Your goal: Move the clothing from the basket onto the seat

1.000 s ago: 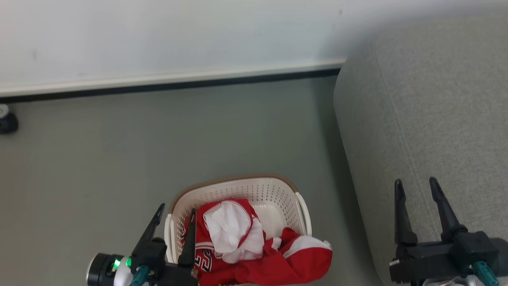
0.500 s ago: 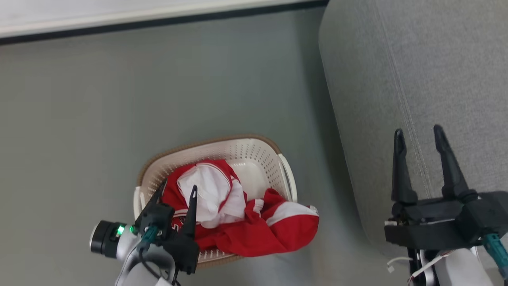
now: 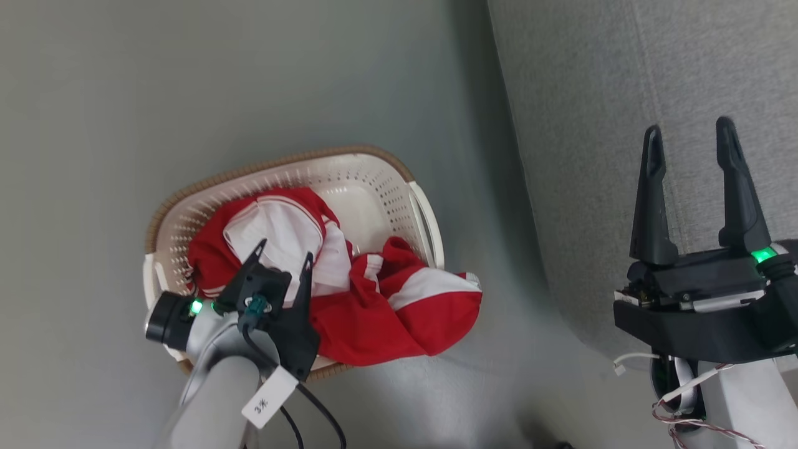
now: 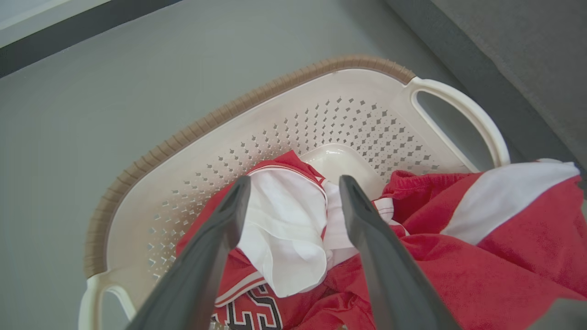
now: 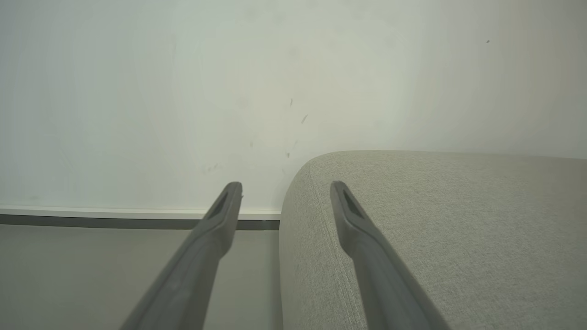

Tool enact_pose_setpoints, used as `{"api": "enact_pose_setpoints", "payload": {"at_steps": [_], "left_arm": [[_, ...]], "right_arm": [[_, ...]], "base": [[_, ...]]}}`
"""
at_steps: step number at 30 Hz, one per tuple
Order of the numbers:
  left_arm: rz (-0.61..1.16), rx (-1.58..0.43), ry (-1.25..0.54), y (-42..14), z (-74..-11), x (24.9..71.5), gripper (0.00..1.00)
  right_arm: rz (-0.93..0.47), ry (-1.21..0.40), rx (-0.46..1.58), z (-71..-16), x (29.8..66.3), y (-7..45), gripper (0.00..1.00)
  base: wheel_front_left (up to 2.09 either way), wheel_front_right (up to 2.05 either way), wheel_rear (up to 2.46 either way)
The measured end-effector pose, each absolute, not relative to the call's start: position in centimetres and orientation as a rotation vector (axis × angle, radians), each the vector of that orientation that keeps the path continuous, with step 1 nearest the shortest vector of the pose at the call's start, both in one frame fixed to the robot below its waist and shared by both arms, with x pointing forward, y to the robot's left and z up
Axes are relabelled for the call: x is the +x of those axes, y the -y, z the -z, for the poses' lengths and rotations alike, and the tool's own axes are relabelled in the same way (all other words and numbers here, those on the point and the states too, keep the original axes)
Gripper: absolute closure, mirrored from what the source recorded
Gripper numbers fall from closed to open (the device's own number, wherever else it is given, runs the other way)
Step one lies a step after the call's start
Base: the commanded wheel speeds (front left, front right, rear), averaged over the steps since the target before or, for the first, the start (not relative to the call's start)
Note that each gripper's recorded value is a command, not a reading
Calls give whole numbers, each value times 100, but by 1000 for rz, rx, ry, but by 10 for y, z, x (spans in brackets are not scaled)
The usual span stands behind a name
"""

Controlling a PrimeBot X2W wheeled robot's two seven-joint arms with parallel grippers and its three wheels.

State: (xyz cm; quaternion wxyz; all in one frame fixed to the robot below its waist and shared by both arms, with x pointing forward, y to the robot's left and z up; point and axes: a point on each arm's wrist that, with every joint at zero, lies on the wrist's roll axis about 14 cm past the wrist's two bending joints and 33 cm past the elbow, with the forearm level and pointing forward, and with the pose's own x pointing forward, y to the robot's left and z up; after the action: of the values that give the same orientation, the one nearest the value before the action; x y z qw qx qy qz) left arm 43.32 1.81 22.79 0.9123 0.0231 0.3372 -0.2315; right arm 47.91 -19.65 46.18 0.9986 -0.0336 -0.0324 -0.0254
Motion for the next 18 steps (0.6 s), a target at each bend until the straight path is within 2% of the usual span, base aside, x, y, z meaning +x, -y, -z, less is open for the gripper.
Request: {"api": "enact_pose_setpoints", "payload": {"at_steps": [18], "left_arm": [[474,116,-858,-24,-116,462,0]], "right_arm": [[3,53,-77,-410,529,186,0]], "base": [[0,0,0]]}}
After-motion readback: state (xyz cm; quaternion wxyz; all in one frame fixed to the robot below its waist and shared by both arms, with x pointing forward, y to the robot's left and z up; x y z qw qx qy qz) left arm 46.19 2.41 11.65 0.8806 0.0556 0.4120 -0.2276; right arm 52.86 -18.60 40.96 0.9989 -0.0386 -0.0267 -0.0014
